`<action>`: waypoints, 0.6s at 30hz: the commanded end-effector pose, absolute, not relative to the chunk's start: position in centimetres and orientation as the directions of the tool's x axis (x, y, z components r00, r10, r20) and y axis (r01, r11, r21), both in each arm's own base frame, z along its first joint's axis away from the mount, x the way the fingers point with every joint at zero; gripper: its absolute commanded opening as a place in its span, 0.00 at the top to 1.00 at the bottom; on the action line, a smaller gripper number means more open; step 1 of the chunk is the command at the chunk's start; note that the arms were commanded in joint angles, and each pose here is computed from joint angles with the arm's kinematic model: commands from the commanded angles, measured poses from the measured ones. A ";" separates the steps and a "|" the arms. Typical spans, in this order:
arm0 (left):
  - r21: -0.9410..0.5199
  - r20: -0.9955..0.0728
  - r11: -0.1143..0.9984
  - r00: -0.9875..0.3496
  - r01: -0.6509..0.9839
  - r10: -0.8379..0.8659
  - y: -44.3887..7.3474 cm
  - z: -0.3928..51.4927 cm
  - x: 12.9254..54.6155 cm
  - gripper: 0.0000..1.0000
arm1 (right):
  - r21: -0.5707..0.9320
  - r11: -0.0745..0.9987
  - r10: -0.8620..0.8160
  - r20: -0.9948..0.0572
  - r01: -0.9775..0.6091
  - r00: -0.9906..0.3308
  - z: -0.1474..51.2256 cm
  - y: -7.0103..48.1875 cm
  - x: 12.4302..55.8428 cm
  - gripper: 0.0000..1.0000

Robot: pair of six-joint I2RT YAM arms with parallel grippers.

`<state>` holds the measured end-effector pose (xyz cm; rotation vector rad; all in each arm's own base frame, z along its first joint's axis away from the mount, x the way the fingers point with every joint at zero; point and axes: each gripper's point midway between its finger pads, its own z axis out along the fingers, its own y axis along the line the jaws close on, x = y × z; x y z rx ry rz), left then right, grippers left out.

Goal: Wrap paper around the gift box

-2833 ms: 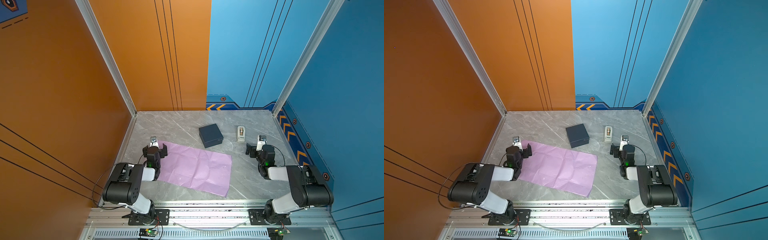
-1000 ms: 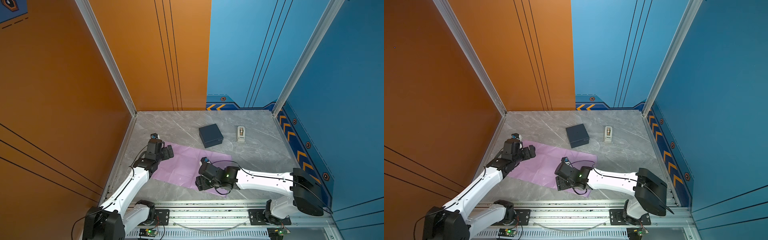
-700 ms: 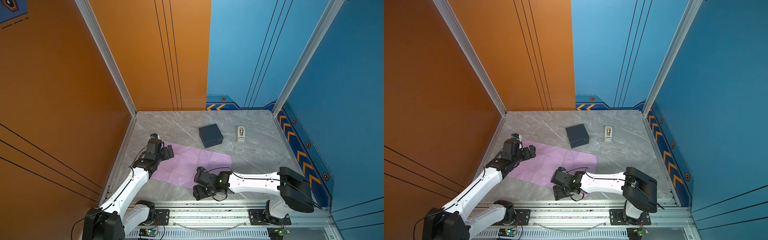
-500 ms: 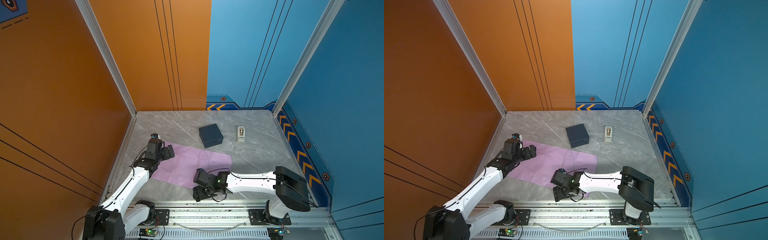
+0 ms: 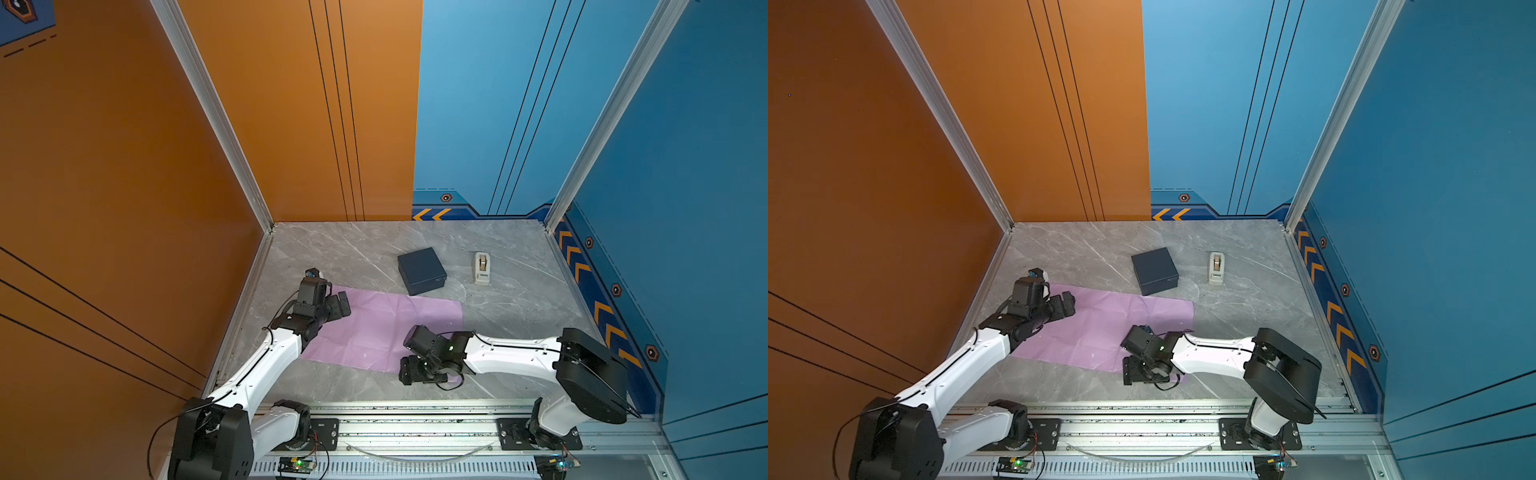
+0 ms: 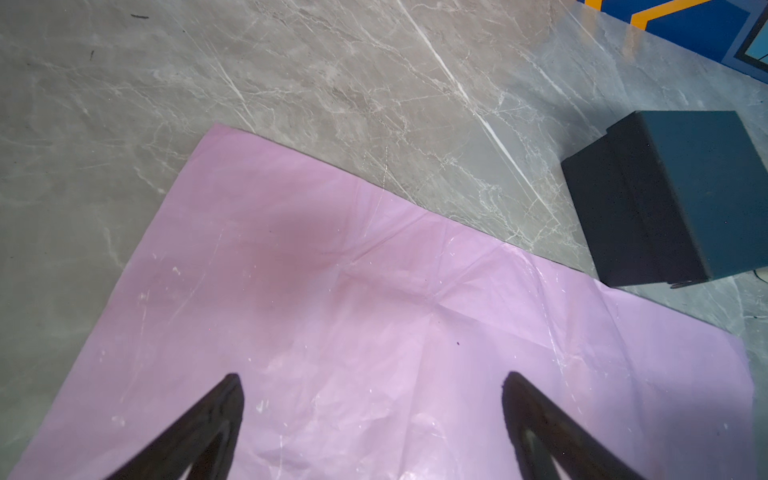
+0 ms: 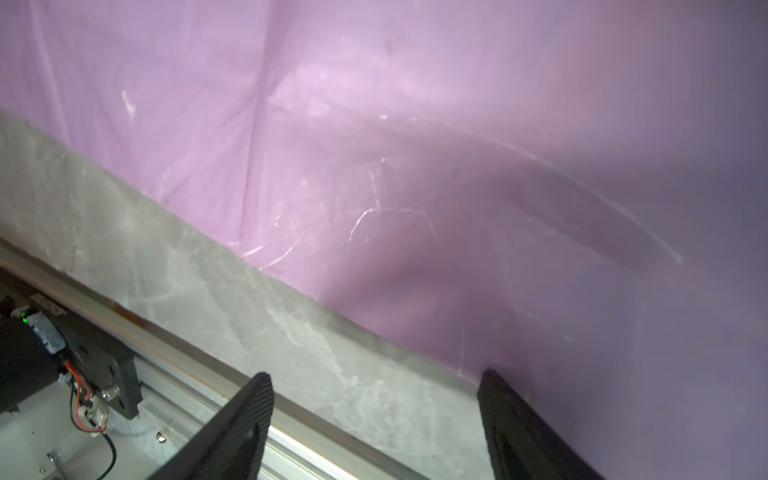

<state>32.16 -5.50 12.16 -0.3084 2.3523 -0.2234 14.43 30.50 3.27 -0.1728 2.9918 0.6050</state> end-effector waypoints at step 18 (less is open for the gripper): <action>-0.311 -0.490 0.855 -0.700 -0.416 -0.519 -2.0 7.6 31.0 0.02 | 0.345 0.935 0.033 -0.318 -0.083 -0.947 10.1 22.1 20.1 0.16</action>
